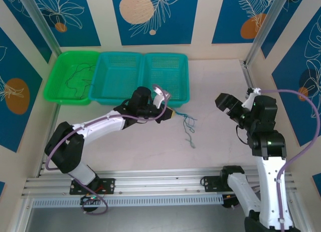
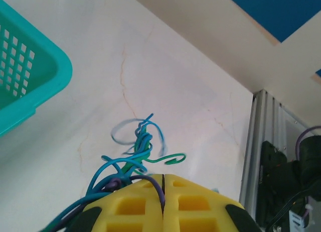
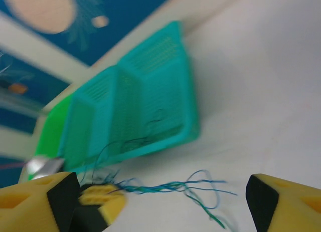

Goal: Untangle the cables

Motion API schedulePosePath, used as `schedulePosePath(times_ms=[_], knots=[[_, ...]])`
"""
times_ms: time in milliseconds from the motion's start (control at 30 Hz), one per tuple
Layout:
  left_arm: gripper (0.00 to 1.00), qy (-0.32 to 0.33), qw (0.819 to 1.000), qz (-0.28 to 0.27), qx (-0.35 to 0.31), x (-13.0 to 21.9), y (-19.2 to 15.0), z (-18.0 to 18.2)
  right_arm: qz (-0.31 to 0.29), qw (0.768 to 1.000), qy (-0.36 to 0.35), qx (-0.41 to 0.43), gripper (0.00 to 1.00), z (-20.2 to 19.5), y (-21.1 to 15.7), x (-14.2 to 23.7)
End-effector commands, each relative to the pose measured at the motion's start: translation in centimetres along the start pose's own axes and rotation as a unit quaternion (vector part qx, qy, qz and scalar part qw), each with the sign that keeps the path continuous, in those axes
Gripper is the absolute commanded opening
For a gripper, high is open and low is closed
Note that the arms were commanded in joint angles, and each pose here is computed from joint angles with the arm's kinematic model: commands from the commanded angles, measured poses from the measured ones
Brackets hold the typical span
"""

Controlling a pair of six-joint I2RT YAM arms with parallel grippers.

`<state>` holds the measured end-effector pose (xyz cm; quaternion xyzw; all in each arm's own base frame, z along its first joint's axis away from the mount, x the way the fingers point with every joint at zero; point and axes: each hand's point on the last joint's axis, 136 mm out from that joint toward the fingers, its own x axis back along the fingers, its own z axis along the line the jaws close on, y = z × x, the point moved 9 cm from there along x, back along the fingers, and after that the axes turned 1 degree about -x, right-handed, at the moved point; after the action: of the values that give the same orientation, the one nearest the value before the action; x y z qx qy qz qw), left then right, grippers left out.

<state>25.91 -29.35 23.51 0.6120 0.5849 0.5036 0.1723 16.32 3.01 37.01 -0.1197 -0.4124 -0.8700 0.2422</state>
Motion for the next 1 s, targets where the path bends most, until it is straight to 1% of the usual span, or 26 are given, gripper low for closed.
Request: schedulePosePath(times_ms=[0,67,167,233,267,300,333,367,467,567,667,767,833,900,967], knots=[[0.00,-0.028,0.998,0.017,-0.052,0.2,-0.8,-0.7,0.085,0.987,0.085,0.109,0.88,2.6,-1.6,-3.2],[0.00,-0.049,0.996,0.009,-0.073,0.7,-0.7,-1.3,0.129,0.974,0.111,0.151,0.87,3.4,-3.5,-5.2],[0.00,-0.092,0.989,-0.004,-0.115,1.8,-0.8,-2.7,0.190,0.951,0.149,0.193,0.87,3.7,-7.0,-8.2],[0.00,-0.099,0.986,-0.011,-0.134,2.6,-1.0,-3.2,0.212,0.943,0.150,0.206,0.84,3.2,-8.8,-9.7],[0.00,-0.097,0.985,-0.012,-0.140,2.9,-1.1,-3.4,0.219,0.941,0.157,0.207,0.80,2.8,-9.6,-10.2],[0.00,-0.097,0.985,-0.011,-0.143,3.2,-1.2,-3.5,0.218,0.940,0.164,0.204,0.74,2.2,-10.3,-10.6],[0.00,-0.098,0.985,-0.009,-0.144,3.4,-1.3,-3.6,0.214,0.939,0.177,0.203,0.72,1.9,-10.8,-10.7],[0.00,-0.102,0.984,-0.007,-0.144,3.5,-1.4,-3.7,0.205,0.935,0.202,0.206,0.71,1.5,-11.5,-10.6],[0.00,-0.117,0.983,-0.008,-0.142,3.7,-1.6,-4.1,0.188,0.917,0.276,0.219,0.72,1.0,-13.4,-10.1],[0.00,-0.126,0.982,-0.016,-0.142,4.0,-1.6,-4.3,0.198,0.902,0.303,0.234,0.75,1.1,-14.7,-10.1],[0.00,-0.134,0.980,-0.027,-0.146,4.3,-1.3,-4.7,0.220,0.892,0.312,0.241,0.76,1.4,-15.5,-11.2],[0.00,-0.141,0.978,-0.036,-0.152,4.8,-0.7,-5.2,0.227,0.891,0.312,0.241,0.69,1.5,-15.9,-12.7],[0.00,-0.143,0.977,-0.041,-0.155,5.0,-0.4,-5.5,0.223,0.892,0.312,0.241,0.62,1.8,-15.8,-13.4],[0.00,-0.143,0.976,-0.047,-0.160,5.3,-0.3,-5.7,0.216,0.895,0.305,0.244,0.54,1.9,-15.7,-14.0],[0.00,-0.141,0.975,-0.050,-0.162,5.6,-0.2,-5.8,0.209,0.901,0.292,0.244,0.42,1.8,-15.5,-14.3]])
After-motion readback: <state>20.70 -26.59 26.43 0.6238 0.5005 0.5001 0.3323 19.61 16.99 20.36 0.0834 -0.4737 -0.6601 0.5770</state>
